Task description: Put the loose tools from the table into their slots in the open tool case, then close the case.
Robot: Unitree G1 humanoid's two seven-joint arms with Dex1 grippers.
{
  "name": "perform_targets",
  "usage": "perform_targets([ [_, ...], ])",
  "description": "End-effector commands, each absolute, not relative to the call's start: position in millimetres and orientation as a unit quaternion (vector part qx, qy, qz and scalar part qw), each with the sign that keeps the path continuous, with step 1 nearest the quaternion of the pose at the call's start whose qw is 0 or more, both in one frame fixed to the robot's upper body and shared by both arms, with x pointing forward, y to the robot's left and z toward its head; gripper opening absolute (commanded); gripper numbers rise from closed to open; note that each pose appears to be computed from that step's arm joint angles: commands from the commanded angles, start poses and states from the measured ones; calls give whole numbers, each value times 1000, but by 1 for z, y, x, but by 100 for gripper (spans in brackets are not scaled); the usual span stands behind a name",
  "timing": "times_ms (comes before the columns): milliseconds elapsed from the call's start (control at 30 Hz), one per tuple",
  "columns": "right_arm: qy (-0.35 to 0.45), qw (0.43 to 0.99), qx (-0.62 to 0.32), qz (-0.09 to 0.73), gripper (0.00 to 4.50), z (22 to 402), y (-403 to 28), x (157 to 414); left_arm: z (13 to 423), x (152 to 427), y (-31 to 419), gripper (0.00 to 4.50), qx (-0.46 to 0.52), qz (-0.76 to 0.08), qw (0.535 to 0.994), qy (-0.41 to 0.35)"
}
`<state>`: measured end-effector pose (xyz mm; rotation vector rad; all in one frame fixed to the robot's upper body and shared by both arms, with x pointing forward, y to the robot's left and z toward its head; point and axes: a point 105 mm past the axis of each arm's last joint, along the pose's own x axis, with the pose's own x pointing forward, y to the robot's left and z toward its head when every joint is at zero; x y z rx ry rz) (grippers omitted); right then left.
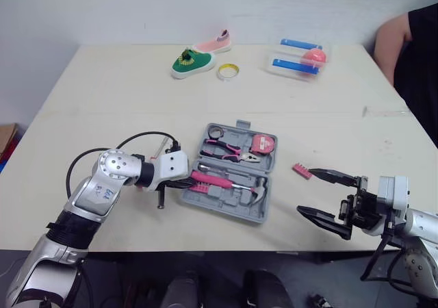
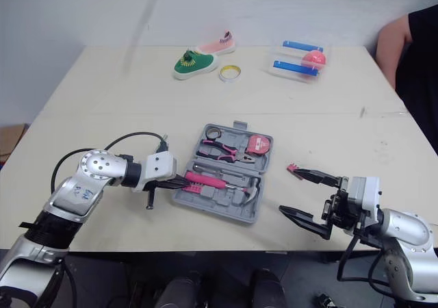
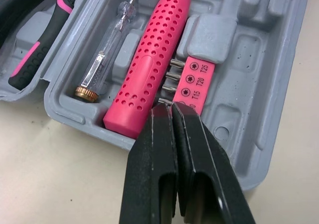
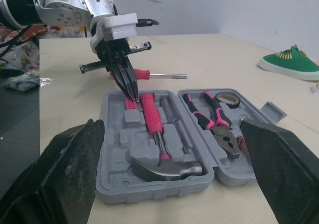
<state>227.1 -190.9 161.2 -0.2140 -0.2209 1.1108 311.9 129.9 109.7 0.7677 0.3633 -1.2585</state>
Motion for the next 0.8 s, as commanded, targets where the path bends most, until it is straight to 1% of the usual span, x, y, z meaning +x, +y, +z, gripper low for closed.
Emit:
perform_targets([
  [33,-121,838,-118,518,450,171,-195,225,56,302,144,7,337,-560,710,262],
  [100,-120,841,-119,514,450,171,-197,225,71,304,131,7,313,-580,725,203],
  [133,-120,841,-119,513,450,171,-197,225,76,304,128,7,306,-585,727,187],
  [200,-114,856,-122,489,450,170,-205,229,109,305,120,7,260,-598,752,95],
  [267,-111,868,-123,469,450,170,-214,232,134,305,124,7,233,-594,769,31],
  [300,-107,877,-131,449,450,170,-225,234,148,302,134,29,218,-587,779,-12],
  [333,-105,883,-136,436,450,169,-232,235,157,299,141,66,211,-582,784,-41],
  [367,-99,896,-139,409,450,167,-244,238,162,296,157,85,203,-561,801,-52],
  [433,-75,924,-140,347,450,160,-268,242,163,294,185,173,189,-513,836,-49],
  [533,-74,933,-146,321,450,155,-283,239,162,290,205,315,180,-471,862,-42],
  [567,-73,933,-155,316,450,153,-288,237,163,288,213,352,178,-454,872,-43],
  [600,-68,940,-165,290,450,149,-300,235,159,284,232,408,179,-419,889,-34],
  [633,-38,959,-176,220,450,140,-326,235,152,275,260,447,172,-364,915,-19],
  [667,-26,967,-184,177,450,135,-346,230,146,264,286,447,169,-309,936,-5],
  [733,-4,975,-193,113,450,124,-376,219,135,240,330,447,169,-219,961,24],
  [800,-2,976,-197,91,450,120,-386,214,131,228,345,447,175,-185,966,32],
])
